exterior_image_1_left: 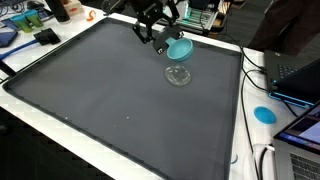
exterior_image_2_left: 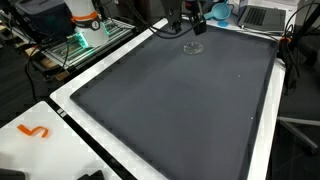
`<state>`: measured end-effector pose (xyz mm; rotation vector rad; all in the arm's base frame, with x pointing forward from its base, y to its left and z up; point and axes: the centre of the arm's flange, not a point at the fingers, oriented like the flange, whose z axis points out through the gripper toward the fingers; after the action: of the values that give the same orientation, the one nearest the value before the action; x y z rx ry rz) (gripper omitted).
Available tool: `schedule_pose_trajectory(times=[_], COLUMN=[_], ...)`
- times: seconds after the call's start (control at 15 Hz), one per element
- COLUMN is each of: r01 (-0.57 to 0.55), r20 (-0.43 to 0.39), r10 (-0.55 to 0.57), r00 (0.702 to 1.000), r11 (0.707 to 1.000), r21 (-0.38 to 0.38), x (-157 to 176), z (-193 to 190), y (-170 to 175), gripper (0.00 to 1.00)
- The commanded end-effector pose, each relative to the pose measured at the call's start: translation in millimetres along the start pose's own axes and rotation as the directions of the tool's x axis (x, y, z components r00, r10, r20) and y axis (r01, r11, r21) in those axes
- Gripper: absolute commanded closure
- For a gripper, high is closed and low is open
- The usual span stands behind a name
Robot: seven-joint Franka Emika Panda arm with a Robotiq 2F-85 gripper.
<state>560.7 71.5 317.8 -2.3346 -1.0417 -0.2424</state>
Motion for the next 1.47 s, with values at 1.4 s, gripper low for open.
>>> schedule_pose_trajectory(times=[1.4], r01=[0.022], r20=[-0.117], r10=[-0.014], r00=[0.993], r11=[0.998], r21=[0.065], x=[-52], z=[24], y=[-11], gripper=[0.69])
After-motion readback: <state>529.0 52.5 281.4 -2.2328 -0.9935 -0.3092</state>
